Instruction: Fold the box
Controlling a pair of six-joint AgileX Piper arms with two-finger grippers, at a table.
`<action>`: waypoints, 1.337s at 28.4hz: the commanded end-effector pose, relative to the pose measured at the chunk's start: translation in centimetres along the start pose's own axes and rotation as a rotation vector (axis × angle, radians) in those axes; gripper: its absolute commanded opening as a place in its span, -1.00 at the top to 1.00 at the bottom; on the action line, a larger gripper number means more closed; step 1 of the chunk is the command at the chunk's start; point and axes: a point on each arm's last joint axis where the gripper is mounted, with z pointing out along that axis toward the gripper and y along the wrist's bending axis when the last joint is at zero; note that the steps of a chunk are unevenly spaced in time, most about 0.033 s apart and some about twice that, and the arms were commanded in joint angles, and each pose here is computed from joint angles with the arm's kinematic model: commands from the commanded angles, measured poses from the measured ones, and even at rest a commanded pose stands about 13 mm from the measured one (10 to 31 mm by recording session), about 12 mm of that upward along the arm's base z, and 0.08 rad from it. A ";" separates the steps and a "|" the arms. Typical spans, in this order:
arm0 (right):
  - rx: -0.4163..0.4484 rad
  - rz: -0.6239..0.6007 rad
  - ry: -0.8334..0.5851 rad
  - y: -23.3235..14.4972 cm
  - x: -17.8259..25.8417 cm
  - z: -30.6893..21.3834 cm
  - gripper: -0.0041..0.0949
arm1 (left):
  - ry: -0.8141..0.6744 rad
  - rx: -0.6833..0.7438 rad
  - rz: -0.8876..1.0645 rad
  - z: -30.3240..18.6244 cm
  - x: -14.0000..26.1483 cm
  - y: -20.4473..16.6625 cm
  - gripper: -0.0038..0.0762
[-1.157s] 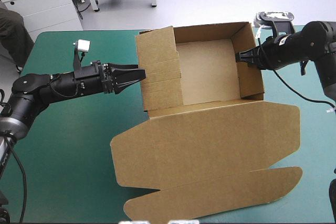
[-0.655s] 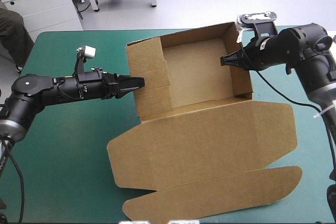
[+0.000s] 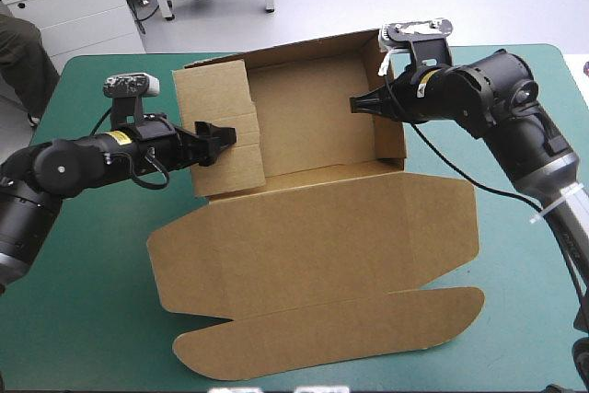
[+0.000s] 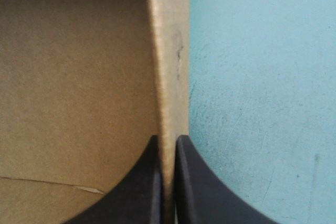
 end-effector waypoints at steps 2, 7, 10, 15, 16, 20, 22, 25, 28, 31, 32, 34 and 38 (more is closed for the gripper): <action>-0.036 0.015 -0.160 0.2 -1.5 -2.9 0.94 | -0.085 -0.069 -0.025 0.5 -0.7 -1.3 -0.54; -0.029 0.011 -0.163 0.2 -1.5 -2.9 0.94 | -0.073 -0.060 -0.035 2.4 -0.6 -1.5 -0.54; -0.022 0.008 -0.163 0.1 -1.5 -2.9 0.94 | -0.066 -0.056 -0.035 3.1 -0.6 -1.3 -0.54; -0.022 0.006 -0.162 0.1 -1.5 -2.9 0.94 | -0.089 -0.051 -0.007 3.0 -0.9 -1.4 -0.45; -0.021 0.004 -0.159 0.1 -1.5 -2.9 0.94 | -0.094 -0.049 -0.003 2.9 -1.1 -1.6 -0.41; -0.007 -0.003 -0.140 0.0 -1.3 -2.9 0.94 | -0.132 -0.034 0.043 2.1 -2.2 -2.3 -0.14; 0.003 -0.007 -0.134 -0.1 -1.2 -2.9 0.94 | -0.148 -0.030 0.090 1.7 -2.6 -2.6 0.13; 0.008 -0.007 -0.115 -0.2 -1.1 -2.9 0.94 | -0.146 -0.037 0.159 1.5 -2.8 -2.7 0.92; 0.013 -0.007 -0.098 -0.2 -0.9 -2.9 0.94 | -0.130 -0.051 0.157 1.9 -2.7 -2.4 0.93; 0.017 -0.006 -0.082 -0.2 -0.8 -2.9 0.94 | -0.113 -0.053 0.151 2.3 -2.7 -2.4 0.93; 0.019 -0.006 -0.077 -0.3 -0.7 -2.8 0.94 | -0.102 -0.055 0.152 2.5 -2.8 -2.4 0.93; 0.026 0.003 -0.051 -0.3 -0.5 -2.8 0.94 | -0.075 -0.065 0.165 2.9 -3.1 -2.4 0.93; 0.047 0.019 0.026 -0.4 0.1 -1.9 0.94 | 0.001 -0.089 0.171 3.7 -4.1 -2.6 0.93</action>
